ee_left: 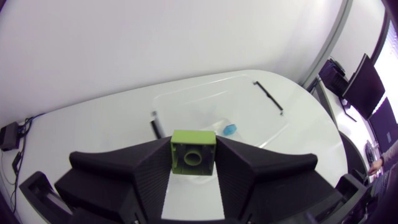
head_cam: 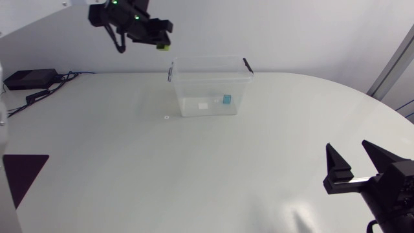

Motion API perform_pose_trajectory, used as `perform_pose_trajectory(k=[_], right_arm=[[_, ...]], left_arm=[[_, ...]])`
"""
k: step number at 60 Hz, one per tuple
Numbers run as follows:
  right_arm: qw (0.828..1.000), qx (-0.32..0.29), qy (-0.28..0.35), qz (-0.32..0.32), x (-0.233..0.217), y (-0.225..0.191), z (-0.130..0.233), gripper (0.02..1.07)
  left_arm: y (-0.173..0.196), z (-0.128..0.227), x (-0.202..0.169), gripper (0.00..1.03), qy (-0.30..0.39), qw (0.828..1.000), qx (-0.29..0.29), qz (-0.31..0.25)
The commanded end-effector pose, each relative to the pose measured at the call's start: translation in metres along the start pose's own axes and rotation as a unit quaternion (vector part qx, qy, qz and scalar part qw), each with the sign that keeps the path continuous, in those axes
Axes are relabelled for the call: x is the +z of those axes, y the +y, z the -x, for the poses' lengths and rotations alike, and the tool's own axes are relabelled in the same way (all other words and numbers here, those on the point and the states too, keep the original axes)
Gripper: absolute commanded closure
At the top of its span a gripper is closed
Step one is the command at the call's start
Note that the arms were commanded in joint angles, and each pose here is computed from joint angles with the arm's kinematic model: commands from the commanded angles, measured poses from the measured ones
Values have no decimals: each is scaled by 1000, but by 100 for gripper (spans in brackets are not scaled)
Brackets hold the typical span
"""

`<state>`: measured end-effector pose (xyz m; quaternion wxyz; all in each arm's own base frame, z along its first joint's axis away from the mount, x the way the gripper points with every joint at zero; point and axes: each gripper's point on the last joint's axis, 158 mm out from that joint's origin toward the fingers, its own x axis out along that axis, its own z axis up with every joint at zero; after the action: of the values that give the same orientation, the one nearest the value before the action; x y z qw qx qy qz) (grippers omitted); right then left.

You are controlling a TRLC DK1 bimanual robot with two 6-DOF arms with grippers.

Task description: Place the duplo bricks in the container

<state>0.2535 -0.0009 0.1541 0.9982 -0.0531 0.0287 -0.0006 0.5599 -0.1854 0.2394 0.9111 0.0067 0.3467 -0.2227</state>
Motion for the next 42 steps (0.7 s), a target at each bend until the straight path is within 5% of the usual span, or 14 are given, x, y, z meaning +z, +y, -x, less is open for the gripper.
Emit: perform_pose_trajectory(k=[1,14,42], right_arm=[[1000,5,2,7,-6,3,-1,7],[1000,5,2,7,-6,3,-1,7],[1000,5,2,7,-6,3,-1,7]], left_arm=[[-36,-19,1,6,13,1000,-28,3],[4,-22,-15,3,34,999,0,32],[86,48,-35,3,-3,996,66,63]])
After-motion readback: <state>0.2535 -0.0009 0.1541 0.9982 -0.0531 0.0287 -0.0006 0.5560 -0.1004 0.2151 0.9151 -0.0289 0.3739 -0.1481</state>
